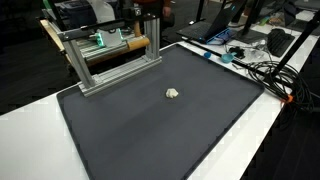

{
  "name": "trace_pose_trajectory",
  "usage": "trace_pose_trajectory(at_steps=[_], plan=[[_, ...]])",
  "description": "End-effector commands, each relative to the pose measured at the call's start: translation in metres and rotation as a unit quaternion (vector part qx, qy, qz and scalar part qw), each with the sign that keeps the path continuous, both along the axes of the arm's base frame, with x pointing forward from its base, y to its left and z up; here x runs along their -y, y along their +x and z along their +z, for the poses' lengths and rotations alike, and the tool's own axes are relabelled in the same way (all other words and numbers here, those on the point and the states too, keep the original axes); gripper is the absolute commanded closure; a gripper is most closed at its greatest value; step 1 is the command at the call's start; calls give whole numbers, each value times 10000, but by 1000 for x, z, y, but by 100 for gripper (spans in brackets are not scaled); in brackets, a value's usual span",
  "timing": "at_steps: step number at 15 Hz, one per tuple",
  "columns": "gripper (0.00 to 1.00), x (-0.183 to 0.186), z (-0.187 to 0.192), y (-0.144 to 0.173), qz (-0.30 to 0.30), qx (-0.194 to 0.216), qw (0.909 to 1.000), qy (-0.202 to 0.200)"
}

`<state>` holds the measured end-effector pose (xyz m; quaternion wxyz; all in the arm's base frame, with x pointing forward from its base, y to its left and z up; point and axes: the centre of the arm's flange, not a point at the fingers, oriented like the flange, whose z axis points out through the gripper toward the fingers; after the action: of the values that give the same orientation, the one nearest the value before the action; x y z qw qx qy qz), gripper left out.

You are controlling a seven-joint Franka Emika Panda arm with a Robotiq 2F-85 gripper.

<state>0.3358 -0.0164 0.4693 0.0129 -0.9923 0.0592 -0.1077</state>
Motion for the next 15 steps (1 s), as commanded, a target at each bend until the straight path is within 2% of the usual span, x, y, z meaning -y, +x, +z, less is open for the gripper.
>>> trace_pose_trajectory(at_steps=[1, 5, 15], plan=[[0, -4, -9, 7, -187, 130, 9997, -41], [0, -6, -16, 14, -313, 155, 9993, -130], [0, -11, -32, 12, -376, -243, 9987, -233]])
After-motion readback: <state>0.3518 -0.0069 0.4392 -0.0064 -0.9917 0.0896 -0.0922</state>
